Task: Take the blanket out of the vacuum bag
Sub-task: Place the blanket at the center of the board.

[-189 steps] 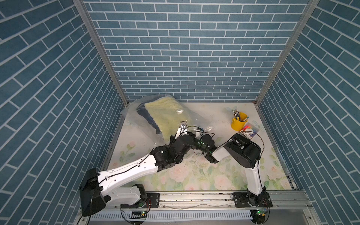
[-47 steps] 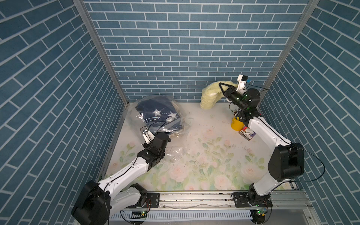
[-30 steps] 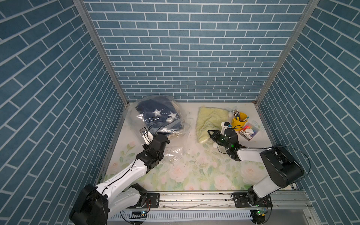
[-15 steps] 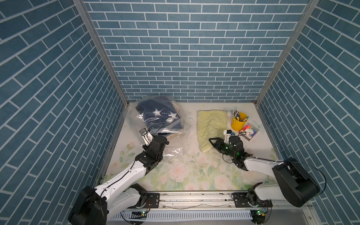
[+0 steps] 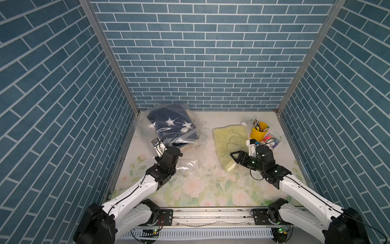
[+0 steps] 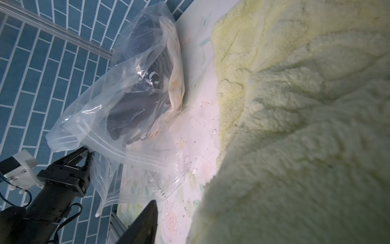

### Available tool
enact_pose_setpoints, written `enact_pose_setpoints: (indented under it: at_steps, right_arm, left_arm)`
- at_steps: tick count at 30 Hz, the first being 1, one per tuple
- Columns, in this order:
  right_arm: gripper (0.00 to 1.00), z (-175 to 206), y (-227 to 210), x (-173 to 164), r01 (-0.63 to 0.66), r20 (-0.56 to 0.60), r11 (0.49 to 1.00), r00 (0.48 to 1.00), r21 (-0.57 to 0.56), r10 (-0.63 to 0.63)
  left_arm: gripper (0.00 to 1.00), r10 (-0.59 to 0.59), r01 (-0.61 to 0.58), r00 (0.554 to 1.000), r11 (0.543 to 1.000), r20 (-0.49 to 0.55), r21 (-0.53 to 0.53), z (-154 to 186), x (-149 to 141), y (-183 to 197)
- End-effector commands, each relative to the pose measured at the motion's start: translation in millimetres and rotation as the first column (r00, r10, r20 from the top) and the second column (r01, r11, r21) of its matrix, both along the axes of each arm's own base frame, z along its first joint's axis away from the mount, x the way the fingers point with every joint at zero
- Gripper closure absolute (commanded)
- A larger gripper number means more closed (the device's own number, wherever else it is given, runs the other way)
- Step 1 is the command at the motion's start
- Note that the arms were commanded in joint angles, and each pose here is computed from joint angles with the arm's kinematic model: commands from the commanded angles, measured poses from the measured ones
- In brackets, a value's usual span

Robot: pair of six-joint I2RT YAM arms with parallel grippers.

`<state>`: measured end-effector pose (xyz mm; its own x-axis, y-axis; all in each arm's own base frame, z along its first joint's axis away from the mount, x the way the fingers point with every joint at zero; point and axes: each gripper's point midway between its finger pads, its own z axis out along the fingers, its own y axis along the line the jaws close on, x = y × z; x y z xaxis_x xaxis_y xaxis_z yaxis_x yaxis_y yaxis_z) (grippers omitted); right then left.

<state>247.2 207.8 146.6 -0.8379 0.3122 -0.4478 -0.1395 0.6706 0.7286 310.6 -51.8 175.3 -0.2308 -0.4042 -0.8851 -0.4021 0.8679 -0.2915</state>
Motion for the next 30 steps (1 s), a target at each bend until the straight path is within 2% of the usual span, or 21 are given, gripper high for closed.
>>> enact_pose_setpoints:
  at_steps: [1, 5, 8, 11, 14, 16, 19, 23, 27, 30]
  right_arm:
    - [0.37, -46.9, -0.7, -27.9, -0.064, -0.126, 0.997, 0.99, -0.036, 0.059]
    - [0.36, -82.7, -14.1, -55.0, -0.017, -0.222, 1.0, 0.975, -0.013, 0.013]
    - [0.28, -95.9, -26.4, -69.4, 0.022, -0.265, 0.999, 0.964, -0.023, -0.028]
    - [0.22, -111.2, -32.9, -83.9, 0.012, -0.325, 0.999, 0.945, -0.05, -0.028]
    - [0.18, -118.1, -41.4, -90.1, -0.011, -0.348, 0.992, 0.937, -0.126, -0.034]
    - [0.16, -104.7, -42.1, -87.7, -0.032, -0.314, 0.988, 0.949, -0.149, -0.017]
    - [0.18, -65.4, -44.0, -73.5, -0.037, -0.195, 0.979, 0.981, -0.202, -0.003]
    - [0.35, -30.6, -23.5, -57.0, -0.095, -0.109, 0.977, 0.991, -0.188, 0.075]
    - [0.65, -25.8, -1.7, -30.4, -0.127, -0.039, 0.971, 0.992, -0.203, 0.122]
    - [0.94, -45.4, 12.1, -18.0, -0.165, -0.071, 0.962, 0.986, -0.217, 0.153]
  left_arm:
    - [0.74, -0.002, 0.002, 1.0, 1.0, 0.003, 0.007, 5.4, 2.7, 0.5]
    - [0.74, -0.014, 0.014, 1.0, 1.0, 0.005, -0.008, 3.5, 0.8, -0.7]
    - [0.74, -0.024, 0.024, 1.0, 1.0, 0.0, -0.013, 2.5, 0.8, -2.4]
    - [0.74, -0.03, 0.029, 1.0, 0.999, 0.0, -0.018, 3.0, 0.2, -3.3]
    - [0.74, -0.037, 0.037, 0.999, 0.999, 0.008, -0.027, 4.5, -1.0, -3.8]
    - [0.73, -0.042, 0.042, 0.999, 0.999, 0.012, -0.029, 5.4, -2.1, -4.1]
    - [0.72, -0.039, 0.039, 0.999, 0.999, 0.011, -0.025, 4.5, -4.2, -1.9]
    - [0.71, -0.042, 0.043, 0.999, 0.999, 0.019, -0.033, 5.9, -3.2, -3.4]
    - [0.7, -0.047, 0.047, 0.999, 0.998, 0.012, -0.036, 4.3, -2.5, -4.6]
    - [0.7, -0.045, 0.045, 0.999, 0.998, 0.014, -0.035, 6.0, -3.4, -3.8]
